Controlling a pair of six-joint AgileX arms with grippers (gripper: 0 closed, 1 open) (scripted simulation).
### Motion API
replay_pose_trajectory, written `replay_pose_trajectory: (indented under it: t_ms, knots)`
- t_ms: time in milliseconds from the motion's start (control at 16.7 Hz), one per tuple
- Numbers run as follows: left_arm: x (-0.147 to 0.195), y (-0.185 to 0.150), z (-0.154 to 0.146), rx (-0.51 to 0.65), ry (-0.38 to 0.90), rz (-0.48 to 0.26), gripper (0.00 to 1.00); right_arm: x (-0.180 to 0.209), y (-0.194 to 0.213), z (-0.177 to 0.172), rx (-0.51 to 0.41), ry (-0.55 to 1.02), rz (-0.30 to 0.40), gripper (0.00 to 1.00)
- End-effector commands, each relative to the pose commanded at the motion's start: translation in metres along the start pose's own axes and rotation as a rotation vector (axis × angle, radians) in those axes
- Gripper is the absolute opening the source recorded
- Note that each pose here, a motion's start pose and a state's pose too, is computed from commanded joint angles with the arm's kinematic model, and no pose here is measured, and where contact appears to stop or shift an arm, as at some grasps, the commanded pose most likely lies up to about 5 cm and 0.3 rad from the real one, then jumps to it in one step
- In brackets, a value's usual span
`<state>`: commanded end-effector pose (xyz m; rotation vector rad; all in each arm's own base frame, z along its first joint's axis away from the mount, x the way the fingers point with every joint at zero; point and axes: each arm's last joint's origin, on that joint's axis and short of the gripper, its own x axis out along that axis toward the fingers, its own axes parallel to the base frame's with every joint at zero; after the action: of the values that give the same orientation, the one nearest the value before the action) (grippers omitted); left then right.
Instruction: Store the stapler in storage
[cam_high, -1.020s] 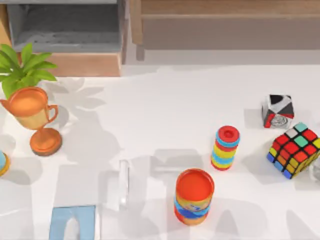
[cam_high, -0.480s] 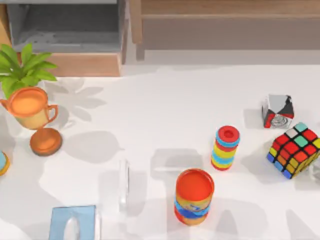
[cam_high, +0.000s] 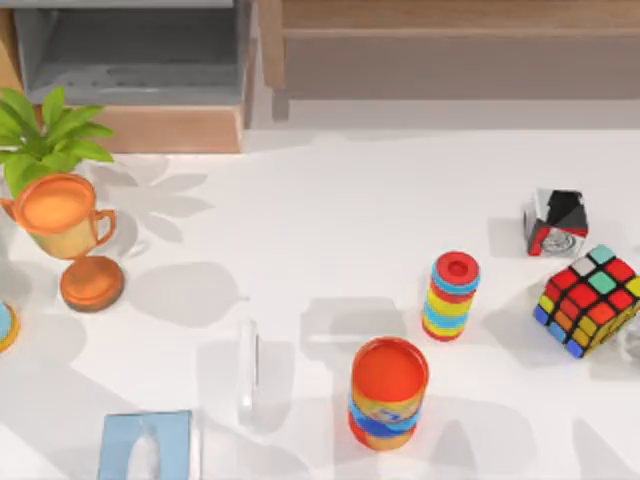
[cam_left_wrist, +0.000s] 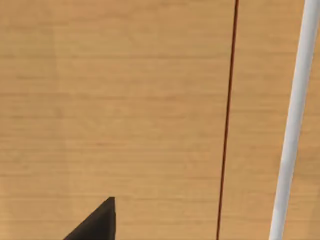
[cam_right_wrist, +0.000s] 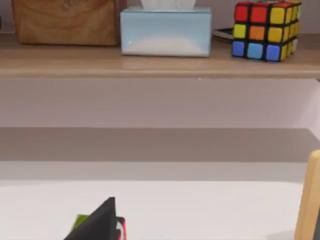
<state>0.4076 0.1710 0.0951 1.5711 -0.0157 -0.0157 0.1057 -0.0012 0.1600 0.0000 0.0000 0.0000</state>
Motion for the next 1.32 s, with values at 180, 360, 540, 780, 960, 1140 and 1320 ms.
replay_pose_trajectory:
  t_ms: [180, 360, 540, 780, 960, 1140, 1320]
  knots:
    - [0.001, 0.0, 0.002, -0.002, -0.003, -0.003, 1.0, 0.0, 0.0, 0.0, 0.0, 0.0, 0.0, 1.0]
    - [0.011, 0.0, 0.001, 0.0, 0.0, 0.0, 1.0, 0.0, 0.0, 0.0, 0.0, 0.0, 0.0, 1.0]
    - [0.023, 0.0, 0.0, 0.0, 0.0, 0.0, 1.0, 0.0, 0.0, 0.0, 0.0, 0.0, 0.0, 1.0]
    - [0.025, 0.0, 0.0, 0.0, 0.0, 0.0, 1.0, 0.0, 0.0, 0.0, 0.0, 0.0, 0.0, 1.0]
    - [0.025, 0.0, 0.0, 0.0, 0.0, 0.0, 0.77, 0.0, 0.0, 0.0, 0.0, 0.0, 0.0, 1.0]
    - [0.025, 0.0, 0.0, 0.0, 0.0, 0.0, 0.55, 0.0, 0.0, 0.0, 0.0, 0.0, 0.0, 1.0]
    - [0.025, 0.0, 0.0, 0.0, 0.0, 0.0, 0.32, 0.0, 0.0, 0.0, 0.0, 0.0, 0.0, 1.0]
